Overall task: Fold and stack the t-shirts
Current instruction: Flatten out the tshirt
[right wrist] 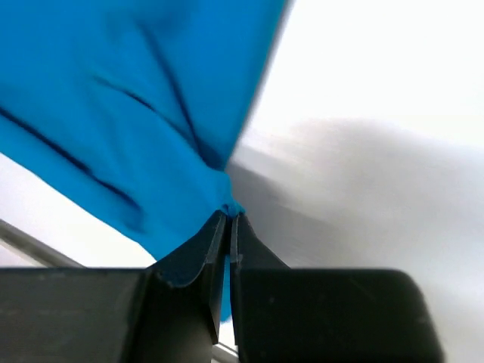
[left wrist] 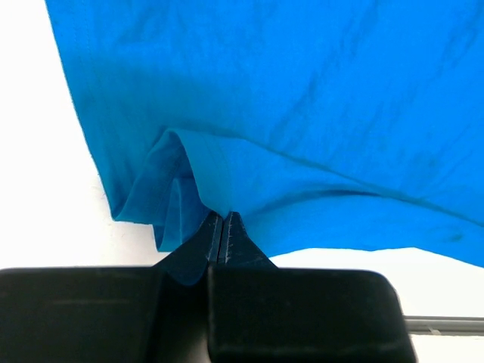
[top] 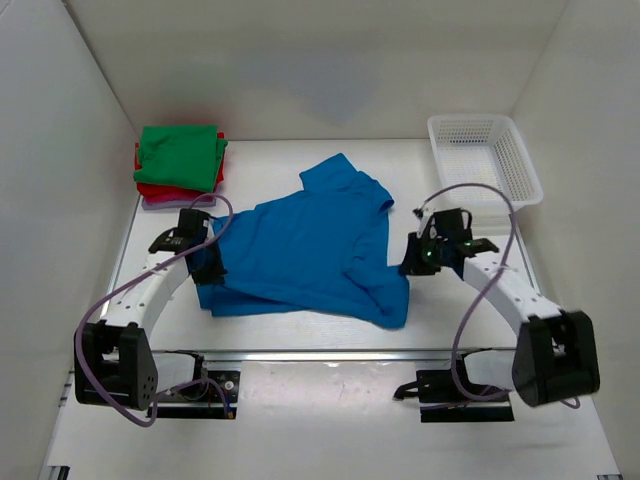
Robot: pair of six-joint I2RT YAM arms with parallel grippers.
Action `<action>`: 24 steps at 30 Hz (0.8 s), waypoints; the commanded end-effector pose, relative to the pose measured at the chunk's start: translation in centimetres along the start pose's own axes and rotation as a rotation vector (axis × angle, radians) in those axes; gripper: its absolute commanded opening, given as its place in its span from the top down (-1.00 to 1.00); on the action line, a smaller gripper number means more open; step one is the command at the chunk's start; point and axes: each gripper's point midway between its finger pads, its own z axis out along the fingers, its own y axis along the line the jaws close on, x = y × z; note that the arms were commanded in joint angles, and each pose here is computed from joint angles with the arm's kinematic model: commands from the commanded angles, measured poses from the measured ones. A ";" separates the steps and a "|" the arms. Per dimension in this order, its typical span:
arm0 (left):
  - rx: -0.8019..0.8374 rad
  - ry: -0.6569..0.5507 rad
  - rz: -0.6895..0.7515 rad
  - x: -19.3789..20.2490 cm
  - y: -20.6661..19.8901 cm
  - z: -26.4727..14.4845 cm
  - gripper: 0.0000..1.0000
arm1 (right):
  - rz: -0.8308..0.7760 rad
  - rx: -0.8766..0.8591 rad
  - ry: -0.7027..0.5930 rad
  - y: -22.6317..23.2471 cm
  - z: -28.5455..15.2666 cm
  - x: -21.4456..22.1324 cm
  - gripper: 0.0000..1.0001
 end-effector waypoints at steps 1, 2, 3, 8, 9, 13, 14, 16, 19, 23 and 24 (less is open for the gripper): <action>0.003 -0.110 0.003 -3.1 -0.4 -2.5 1.00 | -0.055 0.080 -0.254 0.7 -6.8 -7.1 0.99; 0.002 -0.144 0.009 -4.5 -0.6 -3.4 1.00 | -0.047 0.101 -0.331 0.8 -9.5 -9.3 1.00; 0.003 -0.196 0.000 -6.4 -0.9 -5.1 1.00 | -0.041 0.119 -0.352 0.9 -11.0 -9.4 1.00; 0.017 -0.337 -0.002 -11.0 -2.5 -11.6 1.00 | -0.108 0.148 -0.539 3.8 -20.6 -13.3 1.00; 0.023 -0.386 -0.008 -11.8 -2.7 -13.3 1.00 | -0.120 0.154 -0.566 4.4 -22.2 -13.6 1.00; 0.089 -0.488 -0.022 -13.3 -3.8 -16.5 1.00 | -0.125 0.124 -0.589 5.3 -23.3 -13.8 1.00; 0.097 -0.499 -0.020 -13.7 -4.1 -16.7 1.00 | -0.119 0.120 -0.581 5.0 -22.9 -13.8 0.99; 0.099 -0.498 -0.018 -15.3 -4.7 -16.4 1.00 | -0.134 0.104 -0.563 5.1 -21.6 -14.6 1.00; 0.115 -0.561 -0.056 -19.6 -5.7 -16.9 1.00 | -0.154 0.118 -0.562 4.8 -19.8 -17.3 1.00; 0.145 -0.603 -0.088 -27.3 -8.1 -16.4 1.00 | -0.208 0.128 -0.668 4.6 -19.4 -25.5 1.00; 0.170 -0.603 -0.088 -28.3 -8.8 -16.6 1.00 | -0.210 0.140 -0.699 4.4 -20.0 -26.9 1.00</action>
